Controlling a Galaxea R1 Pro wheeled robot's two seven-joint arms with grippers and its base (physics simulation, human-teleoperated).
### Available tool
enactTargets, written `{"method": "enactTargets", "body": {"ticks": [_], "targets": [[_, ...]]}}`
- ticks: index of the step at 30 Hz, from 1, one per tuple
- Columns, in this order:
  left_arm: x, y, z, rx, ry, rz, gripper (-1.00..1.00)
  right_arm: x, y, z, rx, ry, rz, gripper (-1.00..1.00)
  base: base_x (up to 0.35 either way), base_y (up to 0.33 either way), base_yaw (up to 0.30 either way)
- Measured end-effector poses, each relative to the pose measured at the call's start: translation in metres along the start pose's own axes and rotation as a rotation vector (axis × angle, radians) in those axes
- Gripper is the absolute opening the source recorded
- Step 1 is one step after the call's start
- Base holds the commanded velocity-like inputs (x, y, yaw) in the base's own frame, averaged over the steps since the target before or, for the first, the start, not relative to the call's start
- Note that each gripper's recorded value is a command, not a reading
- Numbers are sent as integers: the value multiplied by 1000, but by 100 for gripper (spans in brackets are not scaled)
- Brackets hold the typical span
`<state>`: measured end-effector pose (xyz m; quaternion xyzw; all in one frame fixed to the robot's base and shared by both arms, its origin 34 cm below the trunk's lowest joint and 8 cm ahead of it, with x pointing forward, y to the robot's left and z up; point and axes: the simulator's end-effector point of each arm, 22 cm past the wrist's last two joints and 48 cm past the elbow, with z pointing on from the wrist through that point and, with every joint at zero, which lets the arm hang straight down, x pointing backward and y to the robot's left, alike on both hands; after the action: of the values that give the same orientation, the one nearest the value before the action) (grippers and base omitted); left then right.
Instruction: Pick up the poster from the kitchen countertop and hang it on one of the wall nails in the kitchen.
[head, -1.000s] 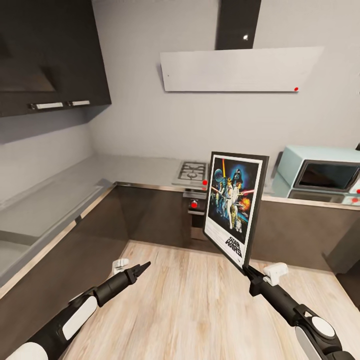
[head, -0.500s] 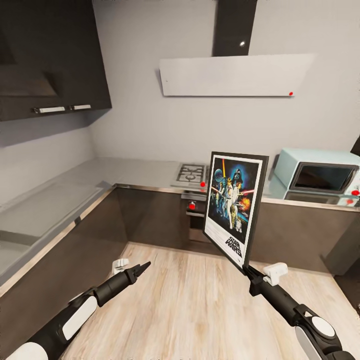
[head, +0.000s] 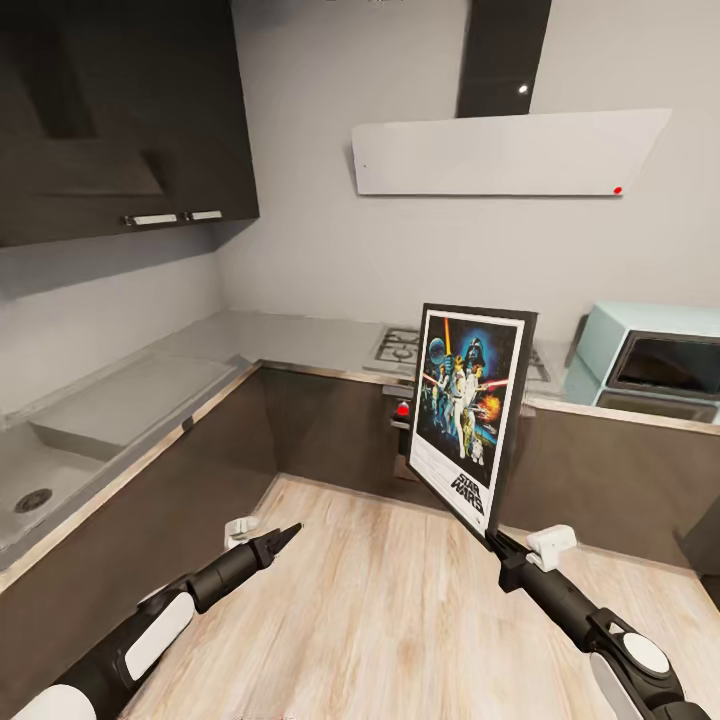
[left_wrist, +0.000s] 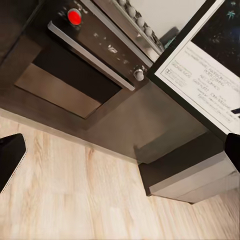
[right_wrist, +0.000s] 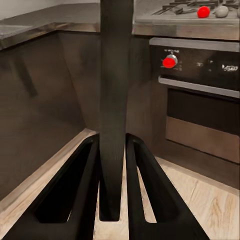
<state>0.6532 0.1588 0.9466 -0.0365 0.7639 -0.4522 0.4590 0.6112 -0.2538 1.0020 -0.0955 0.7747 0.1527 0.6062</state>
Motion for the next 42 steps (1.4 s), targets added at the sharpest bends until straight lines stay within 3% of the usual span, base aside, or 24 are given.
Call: {"method": "enactTargets", "body": {"ticks": [10, 23, 42], "targets": [[-2, -2, 0, 3, -3, 3, 100, -2, 0, 0, 0, -3, -2, -100, -292, 84, 256], [-2, -3, 0, 4, -4, 6, 100, -3, 0, 0, 0, -6, -2, -100, -332, 7, 57], [-5, -6, 0, 8, -9, 11, 100, -6, 1, -1, 0, -11, -6, -100, -261, -50, 275]]}}
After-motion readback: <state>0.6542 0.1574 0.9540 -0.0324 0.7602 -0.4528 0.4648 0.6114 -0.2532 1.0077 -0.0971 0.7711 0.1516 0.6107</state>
